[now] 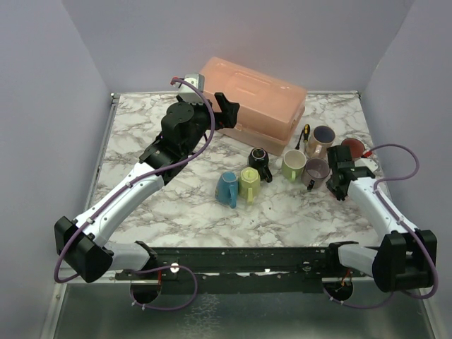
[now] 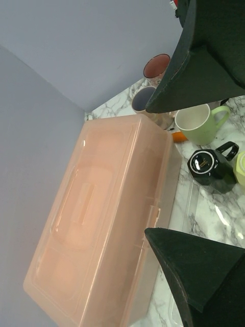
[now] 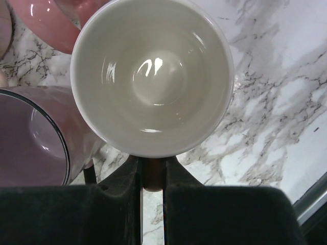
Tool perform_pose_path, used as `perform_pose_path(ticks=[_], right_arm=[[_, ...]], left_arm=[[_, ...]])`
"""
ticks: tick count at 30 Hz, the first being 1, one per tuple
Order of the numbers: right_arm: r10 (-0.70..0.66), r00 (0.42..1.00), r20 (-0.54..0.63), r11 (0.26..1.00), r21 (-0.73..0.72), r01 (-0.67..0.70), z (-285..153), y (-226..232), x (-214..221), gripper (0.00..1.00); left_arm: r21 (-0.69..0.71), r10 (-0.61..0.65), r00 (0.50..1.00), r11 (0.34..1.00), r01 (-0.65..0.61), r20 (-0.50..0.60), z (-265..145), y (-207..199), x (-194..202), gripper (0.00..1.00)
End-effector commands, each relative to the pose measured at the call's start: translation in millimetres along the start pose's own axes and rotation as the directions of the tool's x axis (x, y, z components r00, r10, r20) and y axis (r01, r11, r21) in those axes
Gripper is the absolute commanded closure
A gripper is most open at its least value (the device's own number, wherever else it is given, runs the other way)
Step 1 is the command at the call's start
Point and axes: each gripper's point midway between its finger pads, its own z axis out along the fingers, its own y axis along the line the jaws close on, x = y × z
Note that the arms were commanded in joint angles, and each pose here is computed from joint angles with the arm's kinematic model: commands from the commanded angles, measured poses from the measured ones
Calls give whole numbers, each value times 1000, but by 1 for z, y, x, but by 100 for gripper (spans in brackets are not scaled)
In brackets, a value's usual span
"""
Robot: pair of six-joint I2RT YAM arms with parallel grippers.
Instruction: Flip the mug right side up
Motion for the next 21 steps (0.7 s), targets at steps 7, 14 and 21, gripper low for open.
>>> perform_pose_path(ticks=[7,14,21], right_arm=[[-21,999,37,999,-42,23,9,19,-12,94],[-8,998,60,999,-47,11,-5,21,-28,56],[-26,996,85,996,-84,33,-29,28,-51,47]], left_arm=[[-35,20,1000,999,-21,-14,-3,10,5,7],[-37,47,997,998,-50,-69,-1,14,21,4],[-37,69,982,996,-77,-178,0,20,51,1]])
